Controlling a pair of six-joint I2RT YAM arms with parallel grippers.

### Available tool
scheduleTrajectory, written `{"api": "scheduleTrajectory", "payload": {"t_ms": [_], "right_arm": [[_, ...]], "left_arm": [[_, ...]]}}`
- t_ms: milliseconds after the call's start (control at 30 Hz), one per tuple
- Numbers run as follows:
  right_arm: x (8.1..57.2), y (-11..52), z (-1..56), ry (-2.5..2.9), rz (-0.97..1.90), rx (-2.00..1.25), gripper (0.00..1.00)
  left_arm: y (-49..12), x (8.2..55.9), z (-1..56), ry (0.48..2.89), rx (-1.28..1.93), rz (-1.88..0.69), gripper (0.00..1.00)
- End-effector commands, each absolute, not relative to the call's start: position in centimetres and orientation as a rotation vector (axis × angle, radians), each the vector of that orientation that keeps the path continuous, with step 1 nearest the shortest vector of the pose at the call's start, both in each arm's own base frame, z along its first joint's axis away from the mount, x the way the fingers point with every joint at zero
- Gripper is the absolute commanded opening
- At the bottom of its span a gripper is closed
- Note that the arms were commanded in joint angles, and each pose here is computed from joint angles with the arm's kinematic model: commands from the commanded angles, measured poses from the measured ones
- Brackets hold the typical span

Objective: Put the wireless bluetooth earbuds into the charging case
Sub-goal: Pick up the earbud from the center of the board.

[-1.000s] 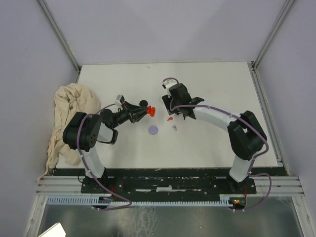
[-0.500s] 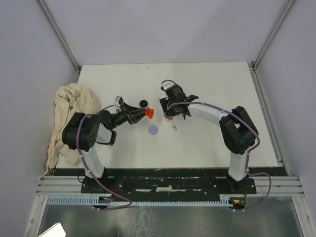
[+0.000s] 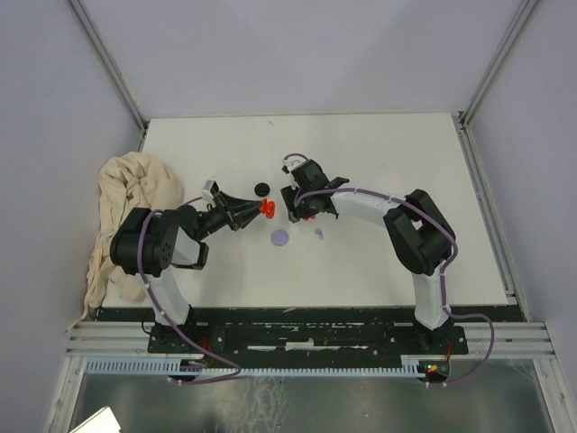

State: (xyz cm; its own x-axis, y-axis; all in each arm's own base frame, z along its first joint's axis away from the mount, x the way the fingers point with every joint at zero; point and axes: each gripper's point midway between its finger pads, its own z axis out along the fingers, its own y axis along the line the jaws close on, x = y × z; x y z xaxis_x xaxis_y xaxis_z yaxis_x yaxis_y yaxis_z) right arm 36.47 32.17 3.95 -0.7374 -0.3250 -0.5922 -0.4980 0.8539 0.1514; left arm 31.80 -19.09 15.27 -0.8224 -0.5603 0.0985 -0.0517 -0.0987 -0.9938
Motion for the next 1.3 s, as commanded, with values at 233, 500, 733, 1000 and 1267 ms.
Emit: {"api": "scheduleTrajectory", "payload": {"t_ms": [233, 500, 733, 1000, 1267], "right_arm": [[37.7, 33.9, 4.5, 2.413, 0.437, -0.609, 0.59], [37.0, 33.3, 4.3, 2.428, 0.428, -0.609, 0.58], [36.1, 32.5, 3.9, 2.445, 0.421, -0.613, 0.59], [35.2, 31.4, 4.0, 2.450, 0.394, -0.624, 0.59], [35.9, 32.0, 8.0, 2.309, 0.448, -0.667, 0.59]], "left_arm": [[-18.5, 30.9, 17.9, 1.721, -0.465, -1.959, 0.03], [-18.4, 30.9, 17.8, 1.721, -0.471, -1.958, 0.03], [-18.4, 31.0, 18.0, 1.716, -0.469, -1.956, 0.03], [-18.4, 31.1, 17.9, 1.717, -0.472, -1.956, 0.03], [-18.4, 31.3, 17.8, 1.718, -0.472, -1.956, 0.03]]}}
